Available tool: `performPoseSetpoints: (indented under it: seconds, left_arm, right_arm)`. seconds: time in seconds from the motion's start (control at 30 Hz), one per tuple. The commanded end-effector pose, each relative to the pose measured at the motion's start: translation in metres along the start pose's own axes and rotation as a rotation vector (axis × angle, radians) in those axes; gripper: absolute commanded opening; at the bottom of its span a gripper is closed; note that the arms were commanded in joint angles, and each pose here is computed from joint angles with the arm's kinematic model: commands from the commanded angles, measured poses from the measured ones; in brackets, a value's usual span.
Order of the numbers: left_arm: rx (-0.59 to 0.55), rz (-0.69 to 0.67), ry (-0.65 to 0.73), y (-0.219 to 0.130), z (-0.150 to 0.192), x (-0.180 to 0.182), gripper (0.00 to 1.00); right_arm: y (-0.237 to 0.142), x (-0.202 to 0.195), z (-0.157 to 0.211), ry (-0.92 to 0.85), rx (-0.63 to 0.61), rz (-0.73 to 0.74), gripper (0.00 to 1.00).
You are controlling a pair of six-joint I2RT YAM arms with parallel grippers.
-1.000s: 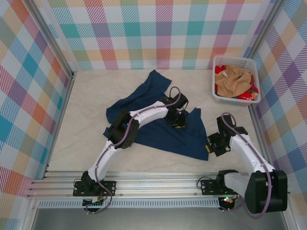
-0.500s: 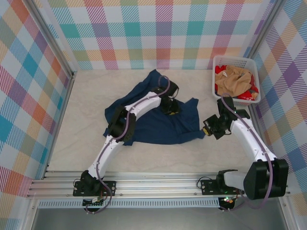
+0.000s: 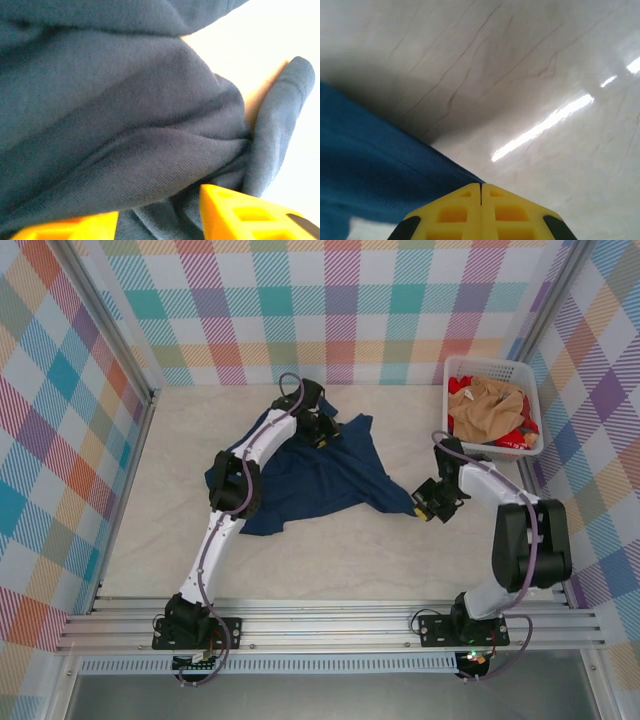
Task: Fold and stack the t-shirts
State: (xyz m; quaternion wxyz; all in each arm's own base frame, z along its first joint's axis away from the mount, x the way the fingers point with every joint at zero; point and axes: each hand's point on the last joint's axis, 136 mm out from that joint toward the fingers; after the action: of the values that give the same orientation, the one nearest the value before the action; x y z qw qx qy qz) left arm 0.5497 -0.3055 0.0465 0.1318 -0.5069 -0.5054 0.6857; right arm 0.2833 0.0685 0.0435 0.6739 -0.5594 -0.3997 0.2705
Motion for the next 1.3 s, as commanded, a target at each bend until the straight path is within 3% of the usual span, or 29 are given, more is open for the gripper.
performPoseSetpoints:
  seconds: [0.0, 0.1, 0.23, 0.43, 0.5, 0.67, 0.87, 1.07, 1.27]
  left_arm:
    - [-0.078, -0.022, 0.036, -0.094, 0.009, -0.019, 0.56]
    - [-0.140, -0.114, -0.022, -0.153, 0.010, 0.024, 0.56]
    - [-0.166, -0.257, -0.156, -0.214, 0.013, 0.120, 0.52]
    - [-0.078, -0.328, -0.427, -0.236, 0.032, 0.259, 0.49]
    - [-0.068, -0.322, -0.496, -0.233, 0.033, 0.285, 0.50]
    - [-0.100, -0.243, -0.668, -0.221, 0.014, 0.300, 0.49]
    - [-0.117, -0.307, -0.857, -0.207, 0.012, 0.317, 0.49]
    - [-0.120, -0.398, -0.923, -0.213, 0.031, 0.334, 0.44]
    - [-0.085, -0.378, -0.979, -0.197, 0.042, 0.335, 0.44]
  right_arm:
    - [-0.001, -0.014, -0.022, -0.033, -0.052, 0.085, 0.00]
    - [-0.002, -0.024, -0.035, -0.031, -0.066, 0.152, 0.00]
    - [0.001, -0.026, -0.042, -0.028, -0.056, 0.156, 0.00]
    - [0.006, -0.019, -0.039, -0.053, -0.030, 0.117, 0.00]
    - [0.006, -0.016, -0.038, -0.063, -0.026, 0.101, 0.00]
    - [0.007, -0.013, -0.037, -0.087, -0.015, 0.086, 0.00]
    - [0.009, -0.013, -0.033, -0.079, -0.006, 0.073, 0.00]
    - [0.008, -0.013, -0.031, -0.069, -0.011, 0.068, 0.00]
    - [0.008, -0.010, -0.032, -0.065, -0.011, 0.054, 0.00]
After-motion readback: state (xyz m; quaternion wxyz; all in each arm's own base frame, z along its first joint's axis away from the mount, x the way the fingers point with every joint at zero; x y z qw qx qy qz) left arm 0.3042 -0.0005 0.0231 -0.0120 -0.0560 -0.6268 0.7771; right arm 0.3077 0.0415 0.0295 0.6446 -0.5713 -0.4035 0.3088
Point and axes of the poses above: each hand's point on the last joint's axis, 136 mm out from that joint toward the fingers, its own y axis out along the fingers, its own x axis along the line the jaws close on, z = x × y, and after that the axes turned 12 degrees about -y, right-handed
